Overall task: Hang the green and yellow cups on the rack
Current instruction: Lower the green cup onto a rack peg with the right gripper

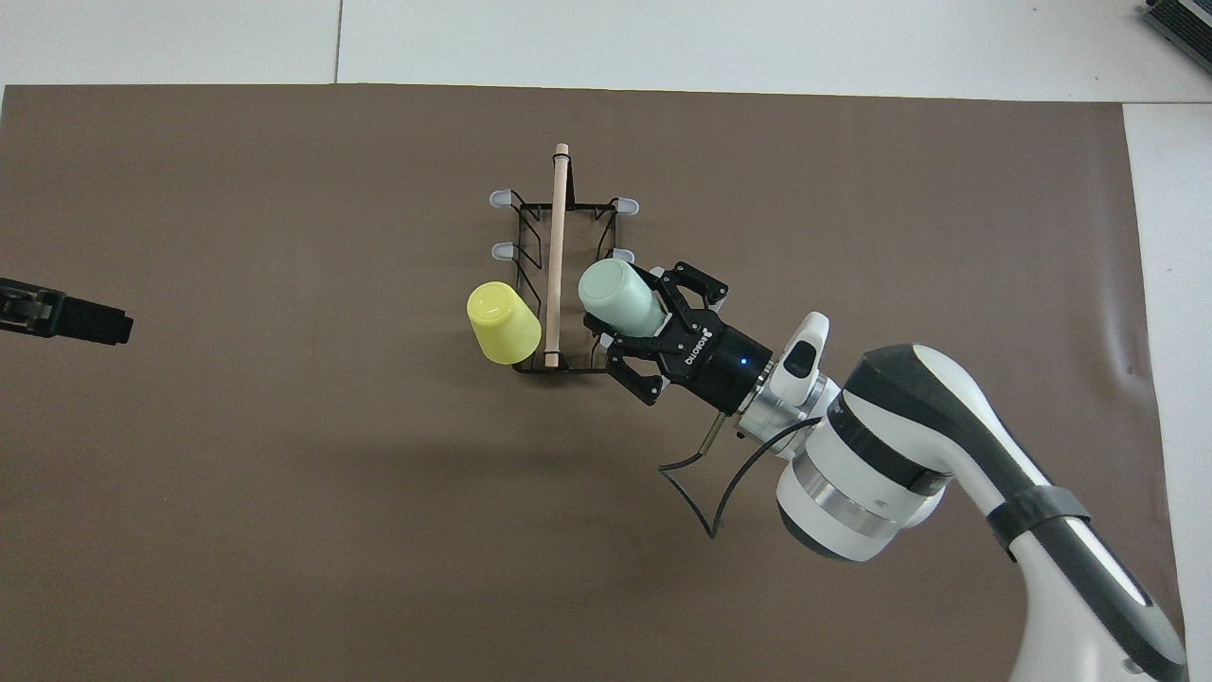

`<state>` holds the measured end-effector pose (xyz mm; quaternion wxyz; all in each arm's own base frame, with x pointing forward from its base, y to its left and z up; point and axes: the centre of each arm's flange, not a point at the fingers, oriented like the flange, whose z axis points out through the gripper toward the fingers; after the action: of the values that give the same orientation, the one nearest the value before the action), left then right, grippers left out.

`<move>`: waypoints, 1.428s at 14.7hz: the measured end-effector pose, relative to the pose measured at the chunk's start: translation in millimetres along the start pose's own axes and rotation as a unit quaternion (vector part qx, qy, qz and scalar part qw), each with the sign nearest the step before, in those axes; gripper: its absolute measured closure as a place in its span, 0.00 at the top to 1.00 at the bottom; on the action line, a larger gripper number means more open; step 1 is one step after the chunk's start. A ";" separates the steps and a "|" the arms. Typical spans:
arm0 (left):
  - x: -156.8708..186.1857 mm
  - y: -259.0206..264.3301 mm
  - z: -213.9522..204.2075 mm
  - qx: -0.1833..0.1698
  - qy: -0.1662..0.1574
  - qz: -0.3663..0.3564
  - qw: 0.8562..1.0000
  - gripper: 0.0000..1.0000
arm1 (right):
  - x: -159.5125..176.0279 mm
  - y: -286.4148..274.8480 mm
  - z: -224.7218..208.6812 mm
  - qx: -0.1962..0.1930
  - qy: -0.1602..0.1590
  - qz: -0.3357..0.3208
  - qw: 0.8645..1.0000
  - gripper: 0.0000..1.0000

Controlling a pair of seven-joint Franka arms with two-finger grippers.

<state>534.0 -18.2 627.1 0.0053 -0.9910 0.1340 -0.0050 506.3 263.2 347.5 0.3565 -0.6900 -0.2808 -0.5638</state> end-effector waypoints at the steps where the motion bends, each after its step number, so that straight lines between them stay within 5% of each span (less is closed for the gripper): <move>1: -0.6 0.1 -1.6 -0.001 -0.002 0.000 1.000 1.00 | -2.9 1.2 1.6 0.000 -0.002 -0.002 1.000 0.70; 21: 5.4 7.8 1.1 -0.010 -0.017 -0.040 0.999 1.00 | -77.0 2.5 16.6 0.008 0.037 0.001 0.999 0.70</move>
<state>537.1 -27.2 626.0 -0.0029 -0.9955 0.0943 0.0125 501.9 276.3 269.9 0.3724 -0.6662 -0.2716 -0.5864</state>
